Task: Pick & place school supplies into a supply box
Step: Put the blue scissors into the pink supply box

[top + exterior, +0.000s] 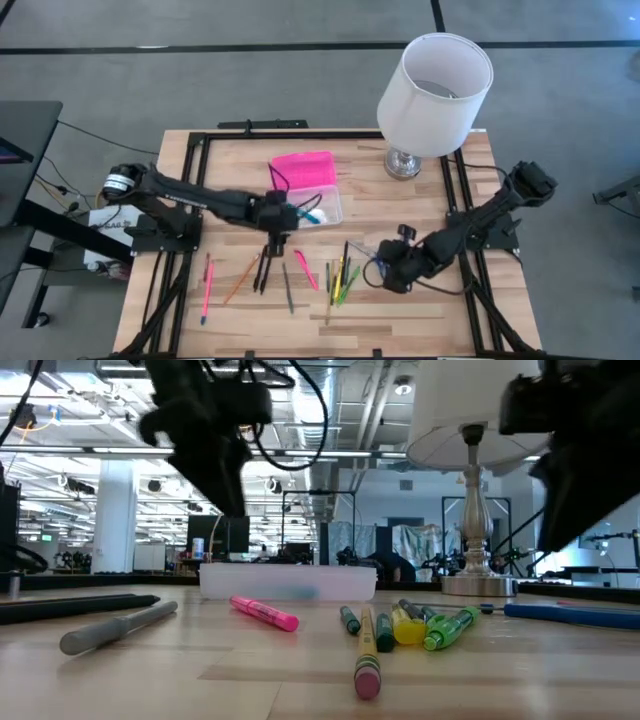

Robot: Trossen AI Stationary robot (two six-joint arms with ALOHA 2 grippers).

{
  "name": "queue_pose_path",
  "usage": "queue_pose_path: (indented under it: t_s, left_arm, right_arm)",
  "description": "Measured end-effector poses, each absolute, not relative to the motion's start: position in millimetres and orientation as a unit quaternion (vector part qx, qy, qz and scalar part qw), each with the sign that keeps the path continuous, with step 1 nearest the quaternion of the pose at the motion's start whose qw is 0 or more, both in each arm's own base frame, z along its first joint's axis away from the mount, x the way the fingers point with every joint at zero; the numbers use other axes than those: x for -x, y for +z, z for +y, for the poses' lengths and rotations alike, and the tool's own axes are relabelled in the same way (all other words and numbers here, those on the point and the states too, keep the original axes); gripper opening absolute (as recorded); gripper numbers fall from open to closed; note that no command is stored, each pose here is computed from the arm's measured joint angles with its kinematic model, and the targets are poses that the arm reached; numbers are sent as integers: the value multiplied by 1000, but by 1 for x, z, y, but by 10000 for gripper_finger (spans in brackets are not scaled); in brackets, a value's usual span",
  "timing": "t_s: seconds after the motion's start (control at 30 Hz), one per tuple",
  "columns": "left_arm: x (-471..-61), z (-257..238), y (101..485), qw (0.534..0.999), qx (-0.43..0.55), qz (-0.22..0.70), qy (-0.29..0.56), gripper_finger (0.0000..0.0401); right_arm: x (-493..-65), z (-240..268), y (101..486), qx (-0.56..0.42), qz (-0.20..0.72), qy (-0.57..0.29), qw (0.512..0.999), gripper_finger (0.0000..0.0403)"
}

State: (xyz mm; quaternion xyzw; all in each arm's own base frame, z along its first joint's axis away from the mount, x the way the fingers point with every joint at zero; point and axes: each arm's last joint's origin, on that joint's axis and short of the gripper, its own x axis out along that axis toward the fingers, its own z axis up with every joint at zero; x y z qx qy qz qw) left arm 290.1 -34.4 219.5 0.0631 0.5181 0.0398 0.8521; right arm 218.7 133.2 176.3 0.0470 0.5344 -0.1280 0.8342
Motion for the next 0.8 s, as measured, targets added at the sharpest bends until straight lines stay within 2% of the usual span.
queue_pose_path:
  t_s: [0.1,0.43,0.6,0.8]
  left_arm:
    - [-280,-55,219,842,-71,533,52,197]
    - [-250,-106,233,859,-85,499,81,197]
    - [-231,-121,240,862,-88,491,93,197]
    - [-215,-128,249,872,-86,470,109,197]
  right_arm:
    - [-213,142,176,-61,531,-127,835,100]
    - [-213,141,175,-128,524,-165,826,102]
    - [-212,135,169,-171,534,-194,805,113]
    - [-213,135,169,-182,539,-189,800,119]
